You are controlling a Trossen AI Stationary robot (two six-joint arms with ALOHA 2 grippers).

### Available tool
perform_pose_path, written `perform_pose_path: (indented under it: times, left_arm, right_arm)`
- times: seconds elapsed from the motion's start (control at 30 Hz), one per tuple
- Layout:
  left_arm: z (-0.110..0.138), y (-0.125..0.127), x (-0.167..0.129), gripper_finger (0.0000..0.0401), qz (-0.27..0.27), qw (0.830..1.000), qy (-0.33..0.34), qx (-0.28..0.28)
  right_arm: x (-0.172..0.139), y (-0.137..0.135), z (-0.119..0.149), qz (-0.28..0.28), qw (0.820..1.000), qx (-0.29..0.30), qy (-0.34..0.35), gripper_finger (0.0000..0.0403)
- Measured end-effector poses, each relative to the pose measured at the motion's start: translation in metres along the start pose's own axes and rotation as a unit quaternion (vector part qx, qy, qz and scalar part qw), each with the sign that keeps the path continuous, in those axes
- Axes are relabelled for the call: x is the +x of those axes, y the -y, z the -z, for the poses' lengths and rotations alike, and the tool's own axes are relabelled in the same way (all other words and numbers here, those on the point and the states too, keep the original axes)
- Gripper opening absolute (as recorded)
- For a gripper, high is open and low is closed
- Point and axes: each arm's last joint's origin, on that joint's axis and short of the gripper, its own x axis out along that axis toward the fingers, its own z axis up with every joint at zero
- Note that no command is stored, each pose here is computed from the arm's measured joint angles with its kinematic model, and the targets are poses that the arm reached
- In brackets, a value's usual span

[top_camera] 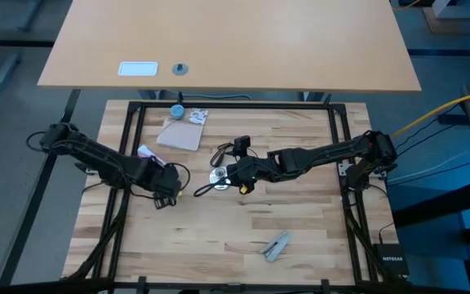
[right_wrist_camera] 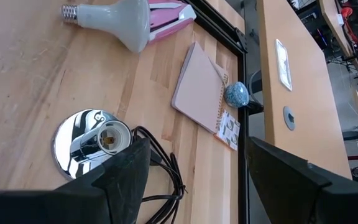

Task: Screw lightbulb
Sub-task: Insert the light bulb into the lamp

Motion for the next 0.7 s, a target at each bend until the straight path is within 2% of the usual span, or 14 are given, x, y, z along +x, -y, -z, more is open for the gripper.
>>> perform_pose_path:
  times: [0.27,0.47,0.7]
  left_arm:
    - [0.001,-0.001,0.015,0.0221,-0.021,0.999,0.029,0.000]
    - [-0.005,-0.004,0.042,0.0221,0.003,0.998,0.064,-0.005]
    - [-0.019,-0.014,0.053,0.0221,0.006,0.992,0.104,-0.070]
  right_arm:
    - [0.000,0.000,0.000,0.000,1.000,0.000,0.000,0.0266]
    - [0.000,0.000,0.000,0.000,1.000,0.000,0.000,0.0266]
    - [0.000,0.000,0.000,0.000,1.000,0.002,0.000,0.0266]
